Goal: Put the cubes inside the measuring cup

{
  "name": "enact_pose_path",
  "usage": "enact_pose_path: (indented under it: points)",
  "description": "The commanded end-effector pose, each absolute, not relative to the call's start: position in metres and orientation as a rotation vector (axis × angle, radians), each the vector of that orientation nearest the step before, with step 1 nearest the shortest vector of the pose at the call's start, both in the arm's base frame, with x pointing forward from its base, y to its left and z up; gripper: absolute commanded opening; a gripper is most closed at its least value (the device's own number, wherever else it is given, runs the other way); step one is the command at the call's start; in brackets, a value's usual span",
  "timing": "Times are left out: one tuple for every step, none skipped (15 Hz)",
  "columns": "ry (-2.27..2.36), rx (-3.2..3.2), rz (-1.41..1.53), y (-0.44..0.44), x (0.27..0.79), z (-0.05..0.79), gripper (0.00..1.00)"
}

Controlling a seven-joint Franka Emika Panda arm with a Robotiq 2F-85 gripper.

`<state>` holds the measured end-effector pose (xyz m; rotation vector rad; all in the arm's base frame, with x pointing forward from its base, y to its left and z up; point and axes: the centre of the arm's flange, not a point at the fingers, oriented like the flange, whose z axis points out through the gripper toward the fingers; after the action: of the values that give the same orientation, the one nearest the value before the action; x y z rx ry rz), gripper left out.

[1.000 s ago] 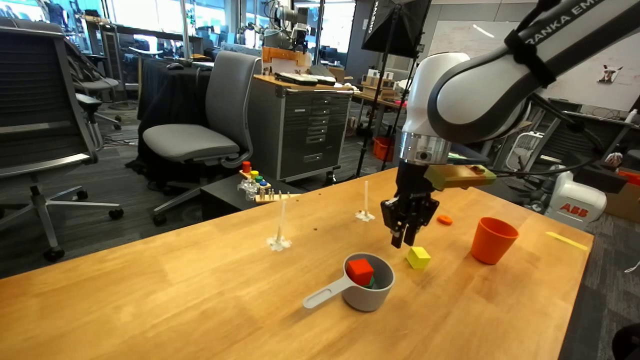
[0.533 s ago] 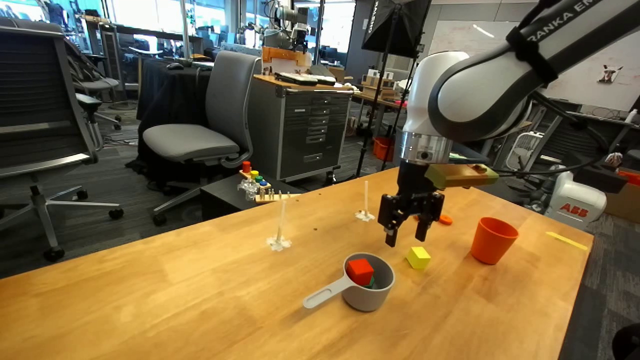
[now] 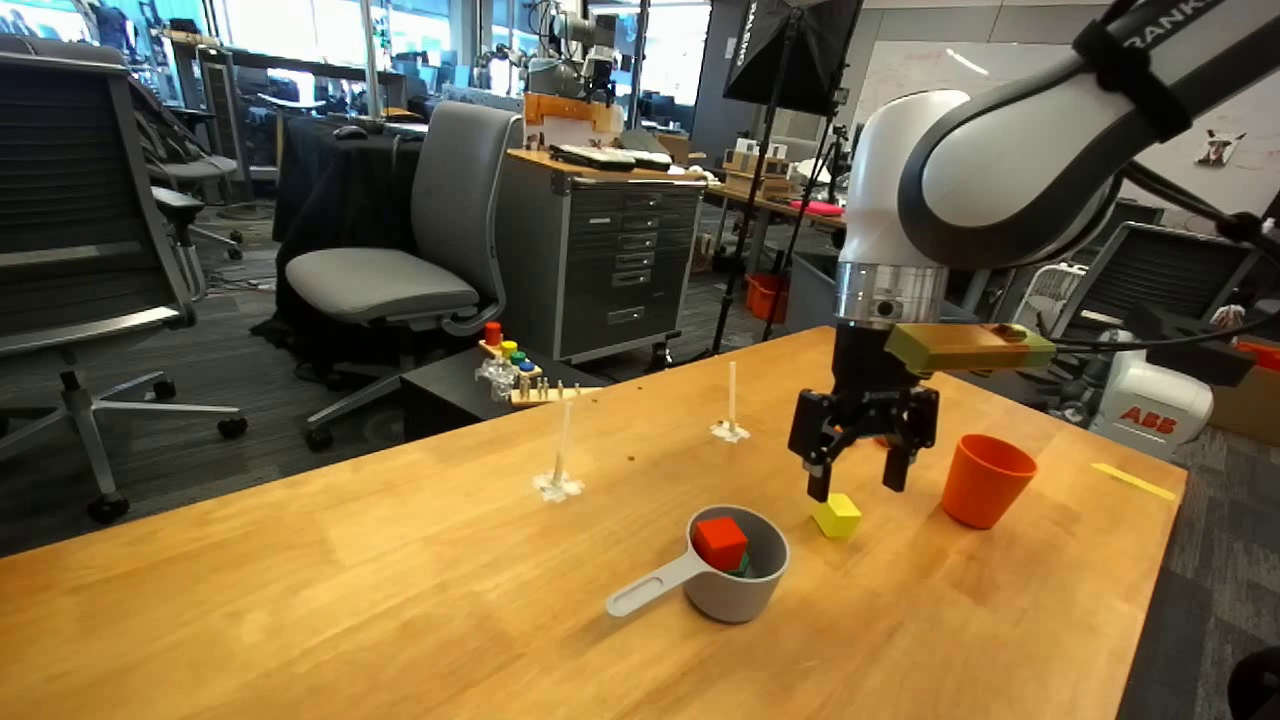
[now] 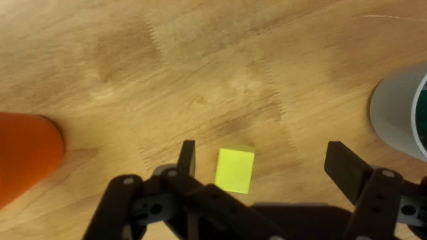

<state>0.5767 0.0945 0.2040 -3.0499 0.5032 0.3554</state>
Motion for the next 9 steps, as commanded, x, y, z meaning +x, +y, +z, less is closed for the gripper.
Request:
enact_pose_path:
  points:
    - [0.56, -3.017, 0.335, 0.078, 0.555, 0.212, 1.0]
    - [0.573, -3.01, 0.344, 0.075, 0.556, 0.207, 1.0]
    - [0.578, -3.006, 0.339, 0.073, 0.556, 0.202, 1.0]
    - [0.58, -2.999, 0.323, 0.071, 0.558, 0.199, 1.0]
    - [0.577, -2.994, 0.3, 0.069, 0.561, 0.195, 1.0]
    - [0.567, -2.993, 0.272, 0.068, 0.563, 0.191, 1.0]
    - [0.557, -2.99, 0.241, 0.069, 0.566, 0.188, 1.0]
    - [0.547, -2.991, 0.21, 0.07, 0.569, 0.184, 1.0]
    - [0.535, -2.992, 0.182, 0.071, 0.571, 0.181, 1.0]
